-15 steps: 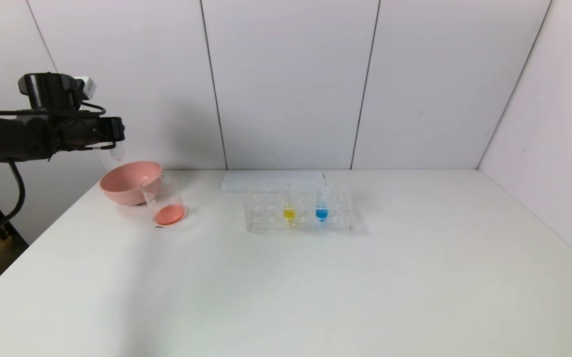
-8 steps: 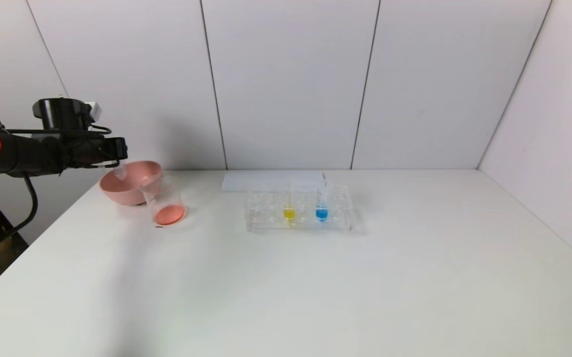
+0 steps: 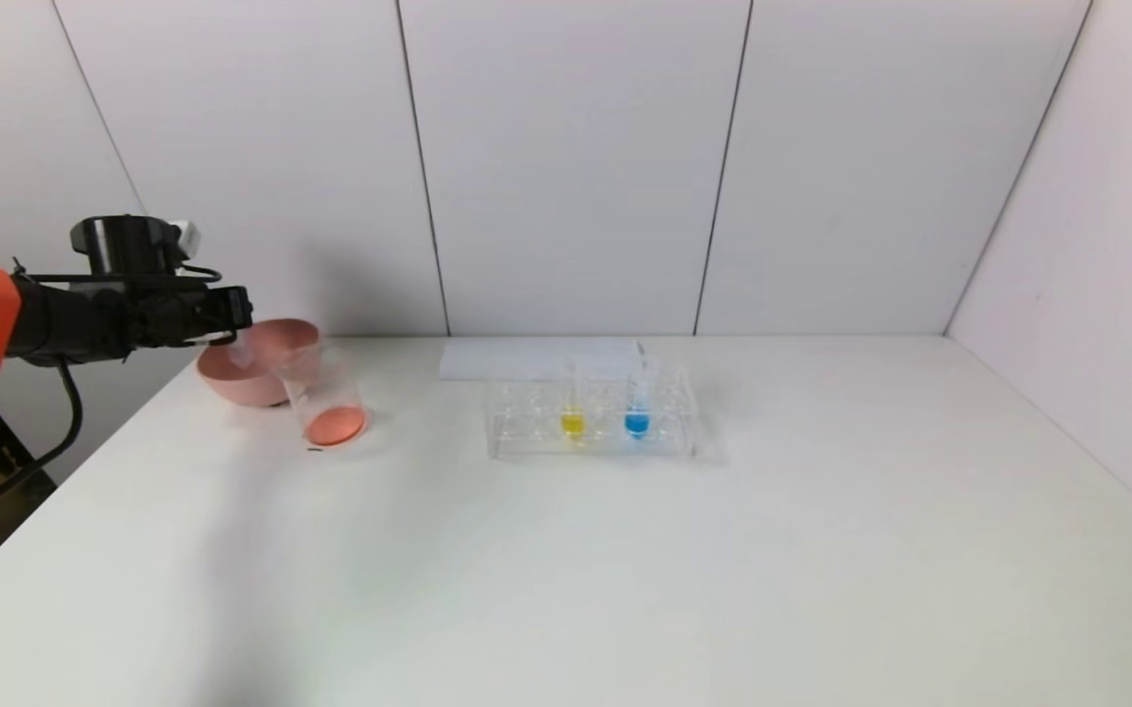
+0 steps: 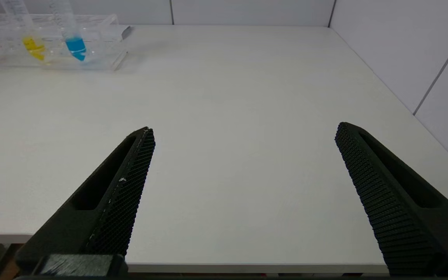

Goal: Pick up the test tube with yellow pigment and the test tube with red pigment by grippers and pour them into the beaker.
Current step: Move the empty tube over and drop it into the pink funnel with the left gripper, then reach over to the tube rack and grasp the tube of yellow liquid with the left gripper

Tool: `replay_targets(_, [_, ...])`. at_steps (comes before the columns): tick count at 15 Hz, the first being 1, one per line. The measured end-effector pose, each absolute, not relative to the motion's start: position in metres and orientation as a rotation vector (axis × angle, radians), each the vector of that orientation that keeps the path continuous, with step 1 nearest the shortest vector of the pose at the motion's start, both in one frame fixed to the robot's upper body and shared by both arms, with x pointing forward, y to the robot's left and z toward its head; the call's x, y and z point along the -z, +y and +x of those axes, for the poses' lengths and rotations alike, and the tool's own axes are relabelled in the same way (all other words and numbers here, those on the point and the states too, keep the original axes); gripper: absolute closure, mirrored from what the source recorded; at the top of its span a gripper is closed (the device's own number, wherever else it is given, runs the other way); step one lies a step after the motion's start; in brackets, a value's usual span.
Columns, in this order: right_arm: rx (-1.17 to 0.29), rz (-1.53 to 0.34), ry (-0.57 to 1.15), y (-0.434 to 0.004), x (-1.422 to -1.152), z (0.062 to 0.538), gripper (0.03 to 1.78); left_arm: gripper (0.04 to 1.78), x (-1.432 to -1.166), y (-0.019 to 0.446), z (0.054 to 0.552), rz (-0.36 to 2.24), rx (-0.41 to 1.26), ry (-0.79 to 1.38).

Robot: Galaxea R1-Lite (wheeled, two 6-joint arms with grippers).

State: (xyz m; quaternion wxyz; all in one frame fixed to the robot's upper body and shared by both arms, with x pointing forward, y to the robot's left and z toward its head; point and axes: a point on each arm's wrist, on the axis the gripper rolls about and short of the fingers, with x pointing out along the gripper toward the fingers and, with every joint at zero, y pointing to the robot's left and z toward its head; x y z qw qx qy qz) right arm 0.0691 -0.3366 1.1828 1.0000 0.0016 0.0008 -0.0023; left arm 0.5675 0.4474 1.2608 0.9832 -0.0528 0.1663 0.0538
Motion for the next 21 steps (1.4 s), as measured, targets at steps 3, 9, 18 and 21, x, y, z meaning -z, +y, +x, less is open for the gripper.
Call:
replay_targets(3, [0.004,0.003,0.002,-0.337,-1.183,0.069,0.11,1.37,-1.256,0.456,0.569,-0.114,-0.096,0.336])
replay_targets(9, [0.004,0.003,0.002,-0.337,-1.183,0.069,0.11,0.96,-1.254,0.463,0.57,-0.117,-0.099,0.332])
replay_targets(18, [0.005,0.003,0.002,-0.337,-1.183,0.069,0.11,0.05,-1.278,0.46,0.558,-0.089,-0.097,0.273])
replay_targets(21, [0.005,0.003,0.002,-0.337,-1.183,0.069,0.11,0.05,-1.299,0.456,0.548,-0.059,-0.092,0.226])
